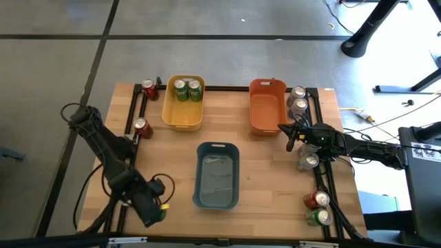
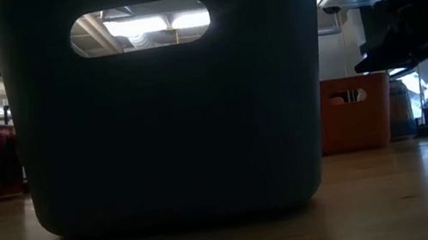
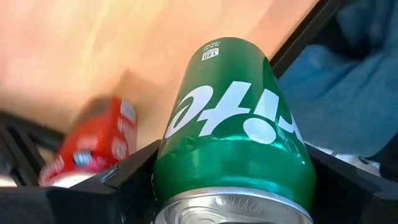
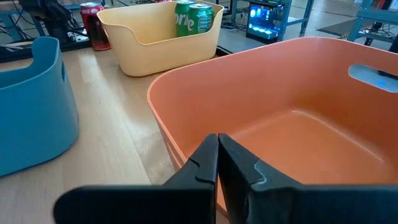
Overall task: Sort soda cans
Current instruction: Put the green soda can into the yellow bin
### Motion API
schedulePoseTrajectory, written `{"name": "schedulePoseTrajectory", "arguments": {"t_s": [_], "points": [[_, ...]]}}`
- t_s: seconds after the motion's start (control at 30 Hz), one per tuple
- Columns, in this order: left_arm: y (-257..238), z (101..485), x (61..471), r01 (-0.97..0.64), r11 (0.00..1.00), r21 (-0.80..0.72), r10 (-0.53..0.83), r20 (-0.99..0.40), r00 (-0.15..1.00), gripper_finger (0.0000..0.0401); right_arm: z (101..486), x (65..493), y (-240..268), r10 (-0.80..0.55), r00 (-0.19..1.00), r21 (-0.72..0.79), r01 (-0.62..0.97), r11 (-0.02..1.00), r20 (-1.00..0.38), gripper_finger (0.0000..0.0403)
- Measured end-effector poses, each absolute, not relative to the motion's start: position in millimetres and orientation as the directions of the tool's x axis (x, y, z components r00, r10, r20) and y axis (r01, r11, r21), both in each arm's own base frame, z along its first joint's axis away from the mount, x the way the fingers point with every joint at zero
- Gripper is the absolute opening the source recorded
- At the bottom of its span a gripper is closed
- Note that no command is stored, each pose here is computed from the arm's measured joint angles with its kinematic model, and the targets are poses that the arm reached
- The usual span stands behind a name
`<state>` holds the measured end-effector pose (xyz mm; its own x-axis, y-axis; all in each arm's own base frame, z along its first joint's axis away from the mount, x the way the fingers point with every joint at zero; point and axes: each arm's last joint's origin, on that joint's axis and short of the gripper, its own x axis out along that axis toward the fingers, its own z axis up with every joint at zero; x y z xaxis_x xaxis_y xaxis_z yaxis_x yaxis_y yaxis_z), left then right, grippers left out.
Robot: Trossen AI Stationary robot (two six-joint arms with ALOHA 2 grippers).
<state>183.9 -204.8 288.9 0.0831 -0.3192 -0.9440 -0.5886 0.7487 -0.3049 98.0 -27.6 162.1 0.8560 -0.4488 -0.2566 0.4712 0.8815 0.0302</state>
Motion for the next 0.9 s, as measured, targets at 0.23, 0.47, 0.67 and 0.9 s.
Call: {"name": "schedulePoseTrajectory", "arguments": {"t_s": [0.23,0.47,0.67,0.9], "points": [[-173.0,289.5,210.7,-0.529,0.791,-0.306,-0.28,-0.951,0.132,0.0299,162.2,97.9,-27.6,-0.449,0.856,0.025,0.47,0.882,-0.256,0.0012],[-128.7,295.5,232.5,-0.486,0.837,-0.253,-0.221,-0.967,0.123,0.0299,162.1,98.0,-27.6,-0.449,0.856,0.024,0.47,0.882,-0.257,0.0012],[-85.7,315.8,243.2,-0.473,0.861,-0.187,-0.146,-0.982,0.123,0.0299,162.2,97.9,-27.7,-0.454,0.854,0.023,0.475,0.88,-0.256,0.0012],[-31.4,339.9,246.1,-0.5,0.862,-0.082,-0.025,-0.992,0.12,0.0299,162.2,97.6,-28.3,-0.473,0.844,0.015,0.492,0.87,-0.254,0.0012]]}}
